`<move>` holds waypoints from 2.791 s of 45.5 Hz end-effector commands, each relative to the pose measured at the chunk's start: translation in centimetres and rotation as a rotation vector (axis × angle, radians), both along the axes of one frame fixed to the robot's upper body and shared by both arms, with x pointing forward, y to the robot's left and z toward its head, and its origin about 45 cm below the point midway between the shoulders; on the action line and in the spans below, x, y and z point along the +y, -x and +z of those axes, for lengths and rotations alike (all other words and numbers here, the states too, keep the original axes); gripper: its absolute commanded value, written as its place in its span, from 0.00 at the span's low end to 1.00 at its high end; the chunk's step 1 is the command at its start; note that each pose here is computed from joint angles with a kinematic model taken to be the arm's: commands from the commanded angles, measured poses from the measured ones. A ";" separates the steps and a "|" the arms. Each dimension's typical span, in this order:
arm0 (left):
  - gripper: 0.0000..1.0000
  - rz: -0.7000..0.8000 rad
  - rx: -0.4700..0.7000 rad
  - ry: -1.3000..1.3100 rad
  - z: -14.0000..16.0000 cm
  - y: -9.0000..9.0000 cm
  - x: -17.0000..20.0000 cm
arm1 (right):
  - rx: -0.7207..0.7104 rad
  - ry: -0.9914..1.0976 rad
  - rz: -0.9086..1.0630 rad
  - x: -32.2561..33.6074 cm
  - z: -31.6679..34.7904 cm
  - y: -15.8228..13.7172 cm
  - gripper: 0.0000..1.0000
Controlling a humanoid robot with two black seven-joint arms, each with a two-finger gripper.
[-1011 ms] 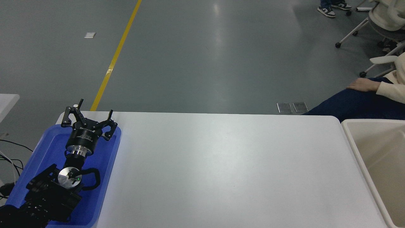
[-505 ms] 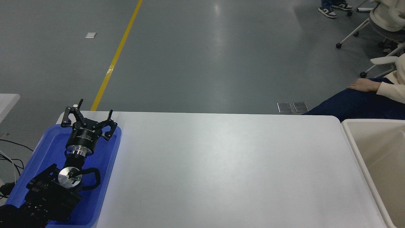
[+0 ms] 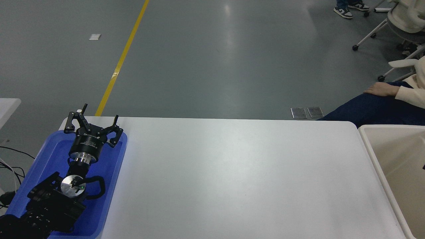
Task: Pick up paper ball place in dustbin
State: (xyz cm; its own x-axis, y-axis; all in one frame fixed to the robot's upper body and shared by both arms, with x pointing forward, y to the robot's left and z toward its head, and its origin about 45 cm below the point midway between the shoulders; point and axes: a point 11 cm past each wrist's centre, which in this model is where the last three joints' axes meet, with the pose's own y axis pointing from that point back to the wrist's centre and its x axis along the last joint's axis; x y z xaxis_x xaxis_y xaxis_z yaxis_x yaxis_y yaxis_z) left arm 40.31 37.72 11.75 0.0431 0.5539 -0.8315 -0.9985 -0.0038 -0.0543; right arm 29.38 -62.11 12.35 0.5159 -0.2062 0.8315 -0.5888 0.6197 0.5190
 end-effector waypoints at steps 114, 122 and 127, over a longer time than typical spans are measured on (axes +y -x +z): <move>1.00 0.000 0.000 0.000 0.0 0.0 0.0 | -1.064 -1.712 -0.224 26.5 0.1 -7.4 1.00; 1.00 0.001 0.000 0.001 0.0 0.0 0.0 | -1.102 -1.714 -0.216 27.1 1.0 -9.1 1.00; 1.00 0.000 0.000 0.000 0.0 0.0 0.0 | -1.096 -1.713 -0.224 27.2 0.6 -8.9 1.00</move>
State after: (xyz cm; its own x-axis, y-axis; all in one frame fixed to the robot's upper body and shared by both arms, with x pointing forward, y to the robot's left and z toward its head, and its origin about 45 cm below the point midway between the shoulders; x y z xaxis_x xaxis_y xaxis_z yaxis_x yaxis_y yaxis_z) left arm 40.31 37.72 11.75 0.0432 0.5542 -0.8313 -0.9985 -0.0035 -0.0542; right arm 37.54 -35.35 12.96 -0.0879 -0.9344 -0.3452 -0.9938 0.0585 0.0947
